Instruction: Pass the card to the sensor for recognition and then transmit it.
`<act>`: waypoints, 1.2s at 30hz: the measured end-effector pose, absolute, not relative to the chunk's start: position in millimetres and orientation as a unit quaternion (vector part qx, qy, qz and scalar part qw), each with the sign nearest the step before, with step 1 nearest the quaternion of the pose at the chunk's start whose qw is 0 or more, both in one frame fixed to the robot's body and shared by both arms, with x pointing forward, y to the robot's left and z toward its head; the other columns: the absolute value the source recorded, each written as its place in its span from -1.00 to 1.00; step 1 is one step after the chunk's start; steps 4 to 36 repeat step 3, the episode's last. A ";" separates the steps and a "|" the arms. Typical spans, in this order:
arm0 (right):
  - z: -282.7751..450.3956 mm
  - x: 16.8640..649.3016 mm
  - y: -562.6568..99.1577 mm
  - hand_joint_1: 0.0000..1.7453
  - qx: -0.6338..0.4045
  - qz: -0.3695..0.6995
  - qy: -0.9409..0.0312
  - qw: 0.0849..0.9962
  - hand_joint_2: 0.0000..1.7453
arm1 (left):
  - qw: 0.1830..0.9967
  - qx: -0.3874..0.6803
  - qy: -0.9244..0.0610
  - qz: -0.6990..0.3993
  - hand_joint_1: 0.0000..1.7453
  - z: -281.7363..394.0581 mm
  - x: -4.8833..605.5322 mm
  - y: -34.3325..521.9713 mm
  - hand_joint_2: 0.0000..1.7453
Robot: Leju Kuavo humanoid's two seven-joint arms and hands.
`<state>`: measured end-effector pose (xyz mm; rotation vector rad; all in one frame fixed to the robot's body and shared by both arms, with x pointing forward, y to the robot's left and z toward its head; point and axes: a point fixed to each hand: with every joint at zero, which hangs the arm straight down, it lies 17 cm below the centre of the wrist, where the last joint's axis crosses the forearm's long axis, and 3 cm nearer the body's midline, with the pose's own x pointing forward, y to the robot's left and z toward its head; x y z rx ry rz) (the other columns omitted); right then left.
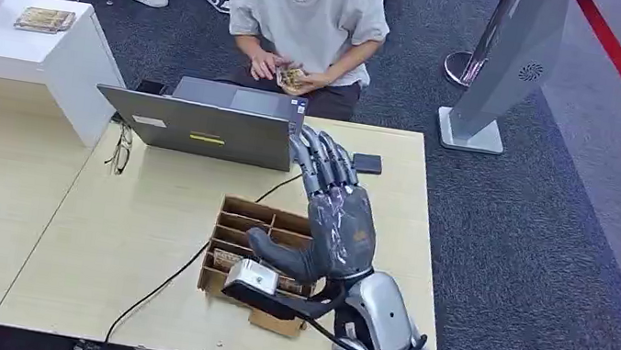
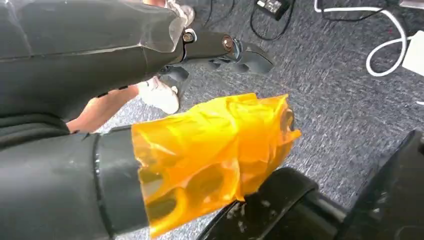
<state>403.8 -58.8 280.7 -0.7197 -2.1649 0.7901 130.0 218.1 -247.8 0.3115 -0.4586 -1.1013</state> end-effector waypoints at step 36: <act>278.4 387.2 -58.8 -1.00 -0.237 0.285 -0.856 0.360 -1.00 | 0.819 0.145 -0.212 -0.513 -1.00 -248.4 124.7 219.6 -1.00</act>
